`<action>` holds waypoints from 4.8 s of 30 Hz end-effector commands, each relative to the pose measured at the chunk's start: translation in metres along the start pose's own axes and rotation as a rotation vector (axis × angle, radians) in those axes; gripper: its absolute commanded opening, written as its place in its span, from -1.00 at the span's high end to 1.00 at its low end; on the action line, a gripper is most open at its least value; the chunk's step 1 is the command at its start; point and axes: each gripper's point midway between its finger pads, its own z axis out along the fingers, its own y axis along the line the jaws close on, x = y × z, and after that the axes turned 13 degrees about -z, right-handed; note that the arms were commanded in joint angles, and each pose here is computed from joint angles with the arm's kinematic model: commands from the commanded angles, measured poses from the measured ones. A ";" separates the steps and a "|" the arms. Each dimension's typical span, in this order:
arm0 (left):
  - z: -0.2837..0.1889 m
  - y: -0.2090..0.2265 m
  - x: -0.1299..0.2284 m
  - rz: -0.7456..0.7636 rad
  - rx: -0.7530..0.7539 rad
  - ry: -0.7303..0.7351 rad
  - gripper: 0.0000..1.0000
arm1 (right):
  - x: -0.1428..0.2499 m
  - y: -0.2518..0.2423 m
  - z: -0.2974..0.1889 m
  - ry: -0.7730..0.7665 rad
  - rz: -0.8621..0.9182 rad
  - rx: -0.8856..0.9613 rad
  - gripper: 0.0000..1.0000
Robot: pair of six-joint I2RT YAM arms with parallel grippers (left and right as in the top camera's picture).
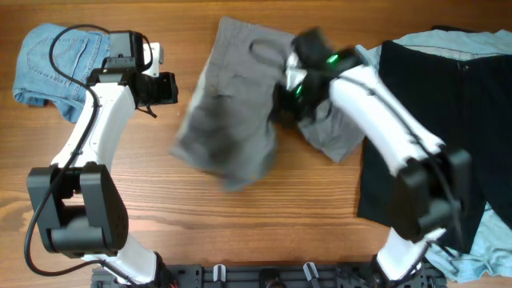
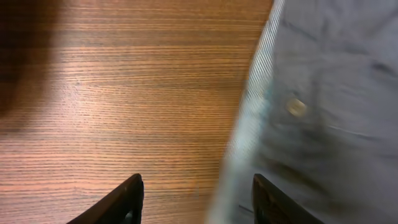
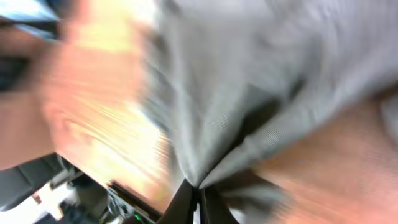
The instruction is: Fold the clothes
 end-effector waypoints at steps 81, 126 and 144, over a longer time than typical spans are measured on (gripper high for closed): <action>-0.132 0.096 0.016 -0.531 0.002 -0.091 0.92 | 0.123 -0.027 -0.118 -0.114 -0.026 0.328 0.33; -0.088 0.039 0.042 -0.328 0.020 0.088 -0.26 | -0.040 -0.163 -0.054 -0.105 0.164 0.108 -0.65; -0.056 0.067 0.121 -0.404 -0.114 0.309 -0.16 | 0.146 -0.143 0.066 0.491 0.194 0.201 -0.33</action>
